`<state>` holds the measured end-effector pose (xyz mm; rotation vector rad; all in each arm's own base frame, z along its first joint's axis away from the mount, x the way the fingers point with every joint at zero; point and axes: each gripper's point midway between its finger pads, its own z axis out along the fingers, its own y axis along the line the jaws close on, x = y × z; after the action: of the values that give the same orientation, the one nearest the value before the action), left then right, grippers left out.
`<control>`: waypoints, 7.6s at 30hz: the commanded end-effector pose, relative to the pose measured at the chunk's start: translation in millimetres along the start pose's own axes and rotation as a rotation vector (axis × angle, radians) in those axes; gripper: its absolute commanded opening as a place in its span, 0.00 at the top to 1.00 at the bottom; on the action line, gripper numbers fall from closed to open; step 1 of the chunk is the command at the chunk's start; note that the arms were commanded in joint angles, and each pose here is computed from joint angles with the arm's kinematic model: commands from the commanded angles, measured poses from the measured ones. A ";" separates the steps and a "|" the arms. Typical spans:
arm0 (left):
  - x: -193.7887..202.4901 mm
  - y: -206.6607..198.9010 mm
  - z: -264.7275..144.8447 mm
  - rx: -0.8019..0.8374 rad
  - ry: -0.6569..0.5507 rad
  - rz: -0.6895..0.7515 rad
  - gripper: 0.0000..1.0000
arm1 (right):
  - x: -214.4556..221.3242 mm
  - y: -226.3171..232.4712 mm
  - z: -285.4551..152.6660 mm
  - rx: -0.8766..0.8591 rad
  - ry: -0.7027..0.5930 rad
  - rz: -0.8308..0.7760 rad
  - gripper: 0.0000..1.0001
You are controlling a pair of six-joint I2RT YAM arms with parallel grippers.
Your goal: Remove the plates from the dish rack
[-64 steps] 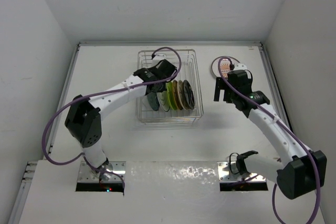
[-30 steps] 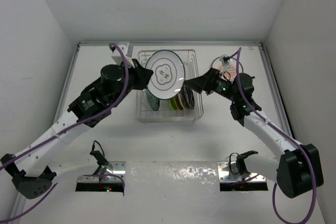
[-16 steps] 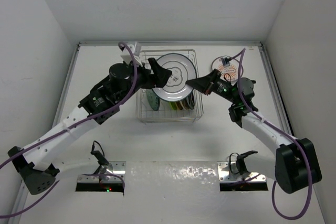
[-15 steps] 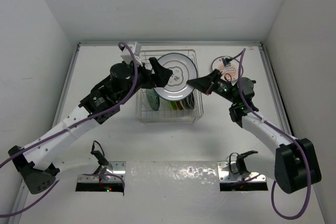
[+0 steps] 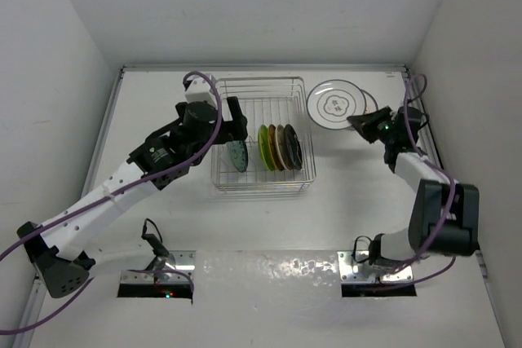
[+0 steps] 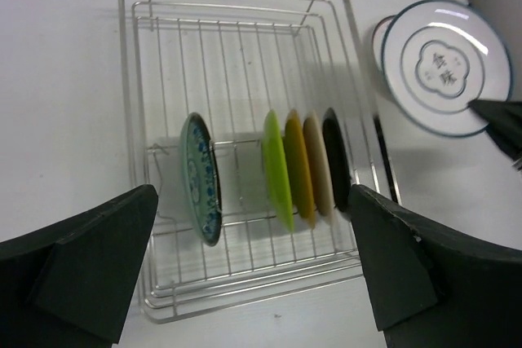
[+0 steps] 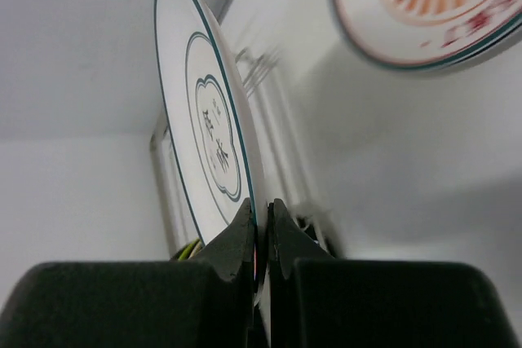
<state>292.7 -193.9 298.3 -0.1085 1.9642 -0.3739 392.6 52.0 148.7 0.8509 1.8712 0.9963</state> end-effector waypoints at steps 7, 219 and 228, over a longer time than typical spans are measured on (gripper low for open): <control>13.4 24.7 -8.1 -0.061 0.029 0.108 0.00 | -79.7 -49.4 68.4 0.124 -0.040 0.068 0.94; 71.6 152.2 -15.7 -0.413 0.098 0.177 0.00 | 23.3 3.7 -55.2 0.612 0.144 -1.036 1.00; 72.3 150.6 -15.0 -0.404 0.101 0.178 0.00 | 42.0 -49.6 -49.1 0.704 0.221 -1.024 0.96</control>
<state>259.7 -65.9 189.8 -0.1661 2.1325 0.1575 312.8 48.6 106.3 0.0085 2.4877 -0.2386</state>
